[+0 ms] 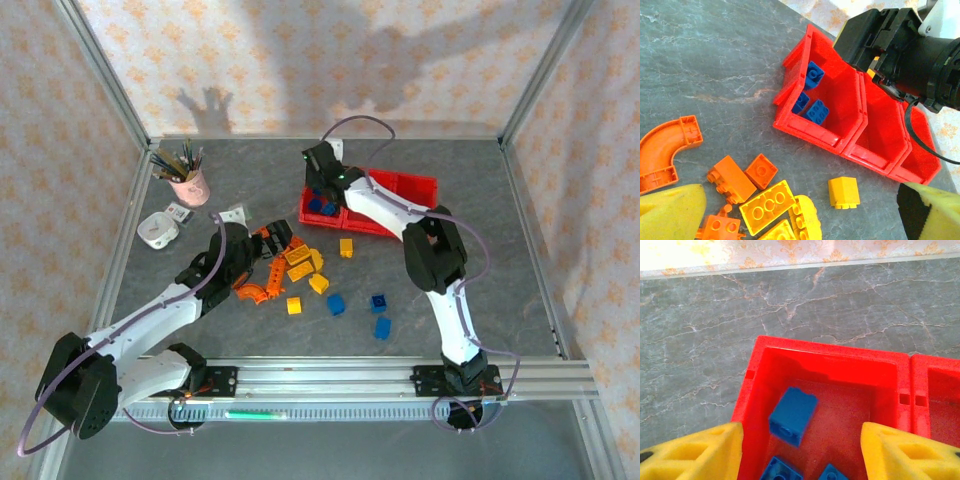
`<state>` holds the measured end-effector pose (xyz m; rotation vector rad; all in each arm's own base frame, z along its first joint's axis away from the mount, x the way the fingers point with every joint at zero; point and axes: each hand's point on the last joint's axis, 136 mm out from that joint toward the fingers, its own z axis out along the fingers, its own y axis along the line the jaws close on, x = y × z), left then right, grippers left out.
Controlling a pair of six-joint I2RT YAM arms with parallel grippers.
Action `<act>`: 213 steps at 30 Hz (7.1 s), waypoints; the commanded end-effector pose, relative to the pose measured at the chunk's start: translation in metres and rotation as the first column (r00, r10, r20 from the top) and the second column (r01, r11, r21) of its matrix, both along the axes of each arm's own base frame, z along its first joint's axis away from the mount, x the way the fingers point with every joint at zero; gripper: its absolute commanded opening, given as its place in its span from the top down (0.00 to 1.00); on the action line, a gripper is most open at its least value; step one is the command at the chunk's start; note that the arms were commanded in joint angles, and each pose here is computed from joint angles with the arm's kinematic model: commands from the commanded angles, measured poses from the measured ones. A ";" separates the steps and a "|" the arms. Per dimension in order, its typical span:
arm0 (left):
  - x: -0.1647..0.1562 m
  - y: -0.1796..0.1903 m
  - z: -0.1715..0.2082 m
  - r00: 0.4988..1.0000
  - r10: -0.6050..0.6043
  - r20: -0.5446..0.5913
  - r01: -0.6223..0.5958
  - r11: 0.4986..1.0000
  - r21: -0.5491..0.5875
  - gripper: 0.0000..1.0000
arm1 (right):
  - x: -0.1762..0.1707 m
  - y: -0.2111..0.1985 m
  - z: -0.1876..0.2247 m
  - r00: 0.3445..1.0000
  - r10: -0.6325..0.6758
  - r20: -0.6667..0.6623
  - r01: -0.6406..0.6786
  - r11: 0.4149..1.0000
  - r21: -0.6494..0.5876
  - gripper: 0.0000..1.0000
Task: Sort the legos into containers by color
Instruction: Place the lego in the container, then pick up the lego from the bottom-center of the table, then place the lego in the container, then pick up the lego from the bottom-center of the table, then place the lego in the container.
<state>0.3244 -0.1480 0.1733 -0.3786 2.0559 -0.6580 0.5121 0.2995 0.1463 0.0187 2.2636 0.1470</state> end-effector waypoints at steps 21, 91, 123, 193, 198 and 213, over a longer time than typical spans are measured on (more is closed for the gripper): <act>-0.058 -0.052 -0.005 0.981 -0.188 -0.039 0.185 0.980 -0.068 0.01 | -0.199 -0.112 -0.010 0.972 -0.004 -0.237 0.031 0.993 0.110 0.19; -0.033 -0.033 0.032 0.991 -0.114 0.068 0.119 0.990 -0.079 0.01 | -0.143 -0.038 0.017 0.987 0.100 -0.125 -0.088 0.991 0.098 0.68; -0.006 -0.028 0.025 0.989 -0.137 0.062 0.142 0.985 -0.098 0.01 | -0.047 -0.020 0.031 0.989 0.126 -0.072 -0.124 0.992 0.027 0.37; -0.095 -0.016 -0.039 0.985 -0.138 -0.102 0.130 0.988 -0.078 0.01 | -0.306 -0.015 -0.090 0.911 0.261 -0.319 -0.275 0.962 0.001 0.66; -0.087 -0.016 -0.021 0.991 -0.122 -0.060 0.119 0.991 -0.055 0.01 | -0.278 -0.016 -0.055 0.933 0.256 -0.251 -0.254 0.966 0.043 0.66; -0.035 -0.021 -0.003 0.996 -0.078 -0.046 0.078 0.997 0.005 0.01 | -0.114 -0.011 -0.010 0.988 0.108 -0.110 -0.109 0.994 -0.006 0.63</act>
